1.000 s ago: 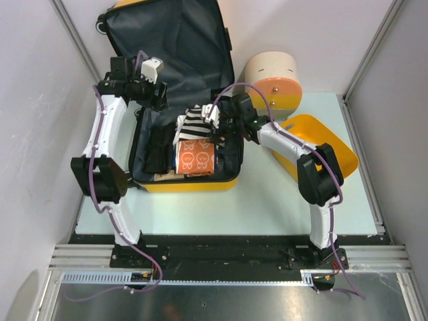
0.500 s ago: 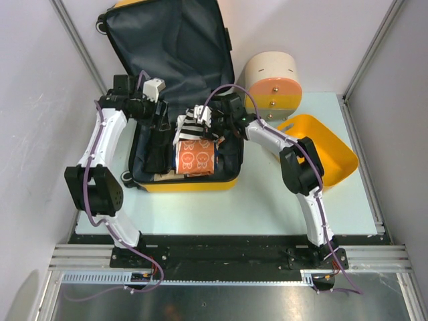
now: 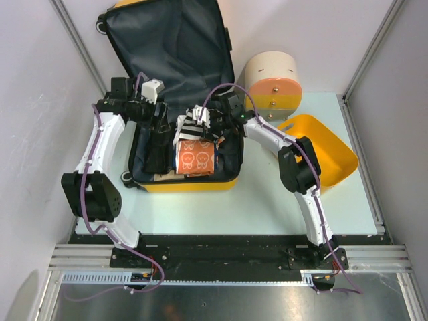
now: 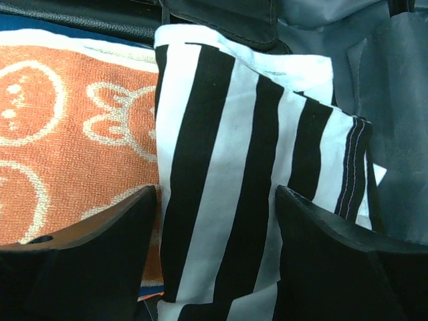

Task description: Open, take out, and arrange the luggage

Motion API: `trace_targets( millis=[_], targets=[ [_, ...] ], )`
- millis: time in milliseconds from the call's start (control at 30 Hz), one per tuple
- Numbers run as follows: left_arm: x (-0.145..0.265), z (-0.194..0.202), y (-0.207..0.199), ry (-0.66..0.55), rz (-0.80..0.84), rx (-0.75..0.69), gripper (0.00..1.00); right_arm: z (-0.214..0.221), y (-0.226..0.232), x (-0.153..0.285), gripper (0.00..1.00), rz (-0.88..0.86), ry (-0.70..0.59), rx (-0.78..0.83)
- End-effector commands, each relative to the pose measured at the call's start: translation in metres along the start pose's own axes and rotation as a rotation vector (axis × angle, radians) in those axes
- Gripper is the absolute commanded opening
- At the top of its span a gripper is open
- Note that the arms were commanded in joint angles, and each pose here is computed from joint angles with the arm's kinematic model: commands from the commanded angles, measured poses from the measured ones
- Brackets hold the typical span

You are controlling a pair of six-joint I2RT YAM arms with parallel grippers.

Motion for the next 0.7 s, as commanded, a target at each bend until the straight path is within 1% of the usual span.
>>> trace_targets(
  millis=[0,133,200,233,300,333,400,433,500,533,600,633,667],
  targets=[
    [0.015,-0.008,-0.007,-0.058,0.0,0.008,0.83,-0.009,-0.007,-0.003,0.73,0.036,-0.027,0.06],
    [0.016,-0.008,-0.008,-0.06,-0.002,0.007,0.83,-0.002,-0.022,-0.002,0.58,0.093,-0.013,0.023],
    [0.015,-0.006,-0.008,-0.057,0.003,0.01,0.83,-0.001,-0.029,-0.001,0.53,0.12,-0.018,-0.004],
    [0.014,-0.005,-0.008,-0.055,0.006,0.012,0.83,0.002,-0.034,0.003,0.47,0.138,-0.016,-0.016],
    [0.014,-0.005,-0.008,-0.055,0.006,0.01,0.83,0.0,-0.038,0.007,0.39,0.143,-0.033,-0.054],
    [0.014,-0.005,-0.008,-0.054,0.006,0.009,0.83,-0.001,-0.042,0.012,0.28,0.149,-0.046,-0.073],
    [0.014,-0.006,-0.007,-0.057,0.005,0.005,0.83,-0.014,-0.047,0.021,0.21,0.15,-0.101,-0.103],
    [0.014,-0.007,-0.007,-0.058,0.009,0.002,0.83,-0.021,-0.049,0.027,0.15,0.159,-0.128,-0.156],
    [0.014,-0.009,-0.007,-0.064,0.014,-0.002,0.83,-0.041,-0.057,0.041,0.09,0.163,-0.193,-0.189],
    [0.012,-0.009,-0.007,-0.062,0.016,-0.001,0.83,-0.052,-0.059,0.048,0.06,0.165,-0.226,-0.244],
    [0.012,-0.01,-0.007,-0.067,0.024,-0.001,0.83,-0.064,-0.065,0.063,0.0,0.171,-0.276,-0.28],
    [0.01,-0.011,-0.006,-0.065,0.026,0.0,0.83,-0.077,-0.068,0.075,0.0,0.178,-0.305,-0.296],
    [0.01,-0.011,-0.006,-0.069,0.036,0.0,0.83,-0.079,-0.07,0.085,0.0,0.181,-0.319,-0.358]
  ],
)
Point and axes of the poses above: each gripper's point midway between its finger pads, its own x axis back along the fingers, its own y axis along the line the jaws close on, z = x × y, the point moved 9 cm from there along x, back along the fingers, and after that the axes turned 2 degrees about -x, right-handed, at the moved point
